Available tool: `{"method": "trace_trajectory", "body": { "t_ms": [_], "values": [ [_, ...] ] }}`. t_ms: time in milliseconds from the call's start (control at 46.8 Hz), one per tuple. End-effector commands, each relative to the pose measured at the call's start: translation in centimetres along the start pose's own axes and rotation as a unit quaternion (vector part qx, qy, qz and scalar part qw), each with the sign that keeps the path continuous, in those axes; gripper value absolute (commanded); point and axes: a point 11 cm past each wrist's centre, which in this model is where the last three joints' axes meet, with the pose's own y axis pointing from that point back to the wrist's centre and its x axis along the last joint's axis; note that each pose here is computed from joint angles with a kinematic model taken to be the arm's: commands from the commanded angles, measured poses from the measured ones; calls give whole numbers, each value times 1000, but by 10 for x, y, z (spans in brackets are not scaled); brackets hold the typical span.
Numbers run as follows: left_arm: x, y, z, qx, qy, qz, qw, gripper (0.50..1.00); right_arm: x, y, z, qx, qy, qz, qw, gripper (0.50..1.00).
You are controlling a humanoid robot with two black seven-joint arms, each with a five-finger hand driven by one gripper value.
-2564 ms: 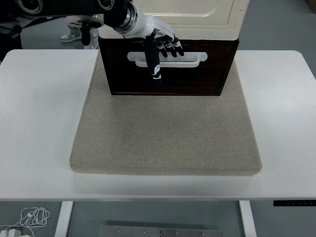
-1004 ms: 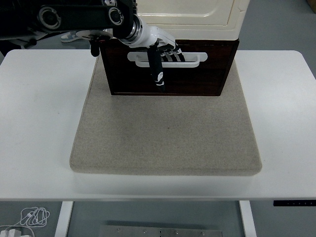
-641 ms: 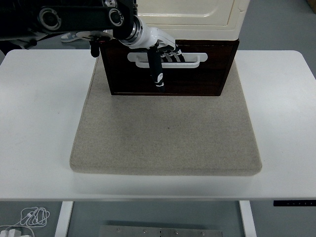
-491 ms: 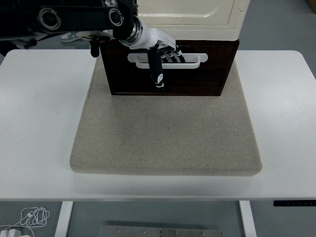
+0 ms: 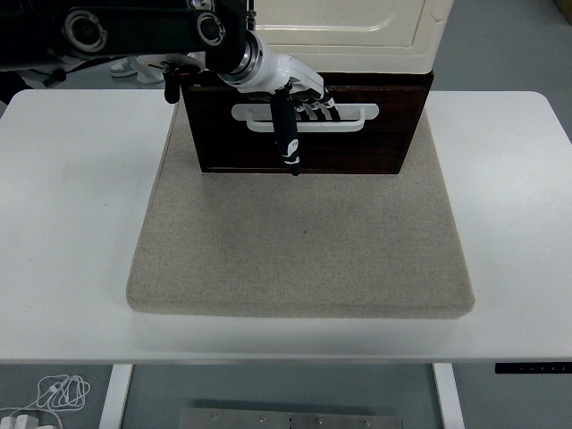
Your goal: Open the drawer under the combination cabinet
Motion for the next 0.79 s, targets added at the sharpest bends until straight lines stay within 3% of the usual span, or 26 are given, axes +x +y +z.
{"method": "trace_trajectory", "body": {
  "t_ms": [0,769],
  "values": [
    [-3,1,1,-2,-2,-4,1000,1000,0,0,0,-1,0,0,1000,926],
    [-5,18,10,-19,-17,-30,999,1000,0,0,0,-1,0,0,1000,926]
  ]
}}
